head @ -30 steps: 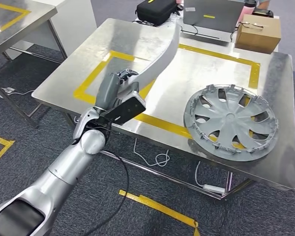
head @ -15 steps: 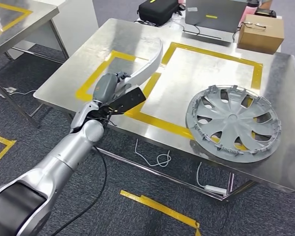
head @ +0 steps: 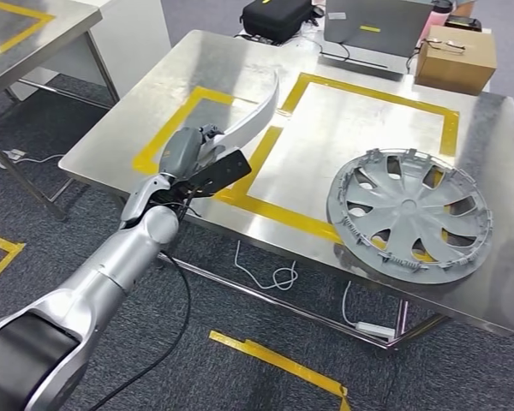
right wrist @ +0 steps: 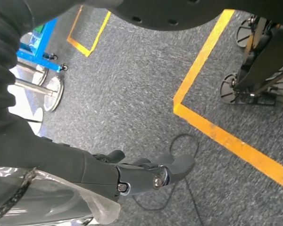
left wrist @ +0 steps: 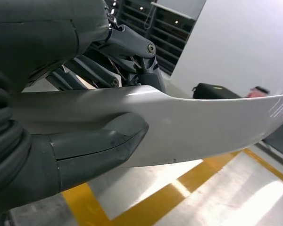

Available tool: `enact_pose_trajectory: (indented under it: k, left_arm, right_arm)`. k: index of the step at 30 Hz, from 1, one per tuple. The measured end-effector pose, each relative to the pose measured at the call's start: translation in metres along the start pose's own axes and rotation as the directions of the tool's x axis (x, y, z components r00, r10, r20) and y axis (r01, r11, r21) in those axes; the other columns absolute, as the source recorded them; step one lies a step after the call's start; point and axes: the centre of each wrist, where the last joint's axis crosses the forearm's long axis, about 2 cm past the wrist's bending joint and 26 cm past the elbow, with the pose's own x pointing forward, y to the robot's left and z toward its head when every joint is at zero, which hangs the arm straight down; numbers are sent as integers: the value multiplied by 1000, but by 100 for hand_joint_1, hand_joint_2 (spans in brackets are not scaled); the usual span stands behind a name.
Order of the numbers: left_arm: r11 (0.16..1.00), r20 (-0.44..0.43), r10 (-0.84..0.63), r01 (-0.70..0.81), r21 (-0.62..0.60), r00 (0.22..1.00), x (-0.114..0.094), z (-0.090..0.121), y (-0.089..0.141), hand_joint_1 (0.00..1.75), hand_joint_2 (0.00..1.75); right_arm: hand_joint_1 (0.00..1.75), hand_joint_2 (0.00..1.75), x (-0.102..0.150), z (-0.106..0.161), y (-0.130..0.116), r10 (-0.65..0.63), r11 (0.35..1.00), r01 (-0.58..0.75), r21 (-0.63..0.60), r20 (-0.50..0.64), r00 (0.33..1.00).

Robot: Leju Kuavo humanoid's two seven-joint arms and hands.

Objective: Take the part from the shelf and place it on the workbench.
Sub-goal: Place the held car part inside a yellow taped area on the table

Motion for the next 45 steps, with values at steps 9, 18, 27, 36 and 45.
enact_pose_trajectory:
  k: [9, 18, 27, 36, 45]
  left_arm:
    - [1000, -1, 11, -11, -11, 1000, 0, 2, -5, 175, 175]
    - [1000, 0, 28, -28, -10, 1000, 1, 4, -7, 175, 175]
    - [999, -10, 38, -38, -17, 999, -4, 8, -12, 175, 175]
    - [999, -7, 49, -49, -24, 999, -4, 9, -14, 175, 175]
    - [997, -16, 58, -59, -48, 998, -4, 14, -21, 175, 175]
  right_arm:
    - [0, 175, -1, 0, 0, 1, 1000, -1, 0, -6, 1000]
    - [0, 175, -2, 0, 1, 10, 1000, -10, 2, -5, 1000]
    - [0, 175, -1, 0, 1, 11, 1000, -11, 1, -3, 1000]
    - [0, 175, -1, 0, 1, 7, 1000, -7, -1, -3, 1000]
    - [0, 175, -9, -1, 2, 5, 1000, -5, 1, -18, 1000]
